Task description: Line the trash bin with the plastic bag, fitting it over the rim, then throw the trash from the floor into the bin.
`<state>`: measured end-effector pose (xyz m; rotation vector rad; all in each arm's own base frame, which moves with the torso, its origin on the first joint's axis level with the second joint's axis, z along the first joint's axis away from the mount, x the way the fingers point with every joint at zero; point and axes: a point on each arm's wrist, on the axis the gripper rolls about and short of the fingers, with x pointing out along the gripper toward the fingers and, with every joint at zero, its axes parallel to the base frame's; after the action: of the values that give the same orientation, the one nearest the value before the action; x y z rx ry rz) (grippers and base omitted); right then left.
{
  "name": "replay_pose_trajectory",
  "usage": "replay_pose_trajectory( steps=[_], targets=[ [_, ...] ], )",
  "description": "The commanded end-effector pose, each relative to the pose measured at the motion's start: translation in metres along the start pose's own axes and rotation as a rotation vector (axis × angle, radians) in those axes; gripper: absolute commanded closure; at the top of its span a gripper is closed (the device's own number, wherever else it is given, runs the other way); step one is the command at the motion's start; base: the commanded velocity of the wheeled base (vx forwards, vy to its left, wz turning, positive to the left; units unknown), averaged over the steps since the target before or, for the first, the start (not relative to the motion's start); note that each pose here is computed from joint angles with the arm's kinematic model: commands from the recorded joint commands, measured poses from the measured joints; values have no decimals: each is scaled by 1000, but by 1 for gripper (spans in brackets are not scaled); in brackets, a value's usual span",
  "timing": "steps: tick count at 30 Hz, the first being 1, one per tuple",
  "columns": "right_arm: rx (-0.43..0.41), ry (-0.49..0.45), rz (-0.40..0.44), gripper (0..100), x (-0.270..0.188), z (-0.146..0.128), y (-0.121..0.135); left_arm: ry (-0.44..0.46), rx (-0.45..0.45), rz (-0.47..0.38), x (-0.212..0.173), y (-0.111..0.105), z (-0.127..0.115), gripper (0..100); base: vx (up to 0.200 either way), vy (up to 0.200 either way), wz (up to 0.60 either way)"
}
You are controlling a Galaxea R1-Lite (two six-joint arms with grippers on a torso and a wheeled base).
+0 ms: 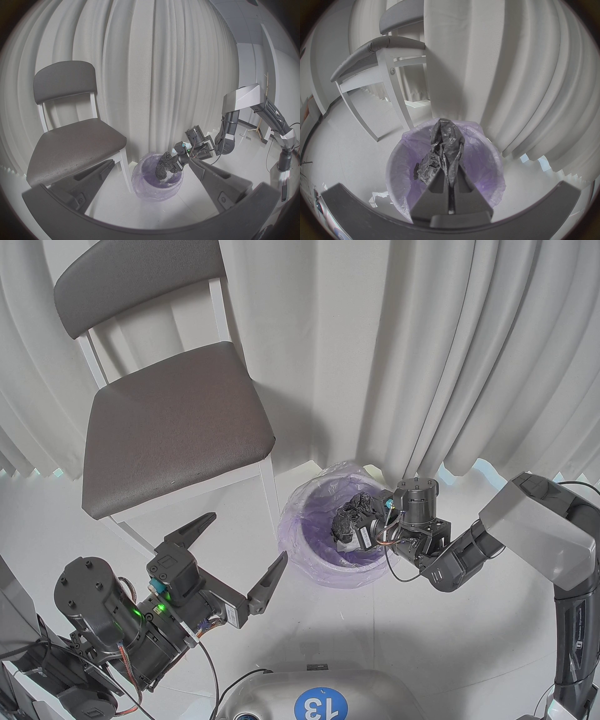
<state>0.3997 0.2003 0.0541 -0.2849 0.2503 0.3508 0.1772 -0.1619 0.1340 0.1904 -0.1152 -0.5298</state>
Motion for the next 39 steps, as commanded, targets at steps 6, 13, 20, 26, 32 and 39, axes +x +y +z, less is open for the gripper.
replay_pose_trajectory(
  steps=[6,13,20,26,32,39],
  targets=[
    [10,-78,-9,100,-20,35,-7,-17,-4,4,0,0,2,0,0,0,0],
    [7,-75,-5,100,-26,35,-7,-15,-3,-4,0,-2,1,0,0,0,0],
    [5,-65,14,0,-28,33,-2,-18,-4,-5,-1,-2,2,0,0,0,0],
    [5,-65,15,0,-28,33,-2,-18,-4,-5,-1,-2,2,0,0,0,0],
    [8,-72,5,0,-35,38,-8,-10,-2,-5,0,-2,0,0,0,0,0],
    [-19,-4,-6,0,-42,29,-15,13,11,-6,1,-3,-5,0,0,0,0]
  ],
)
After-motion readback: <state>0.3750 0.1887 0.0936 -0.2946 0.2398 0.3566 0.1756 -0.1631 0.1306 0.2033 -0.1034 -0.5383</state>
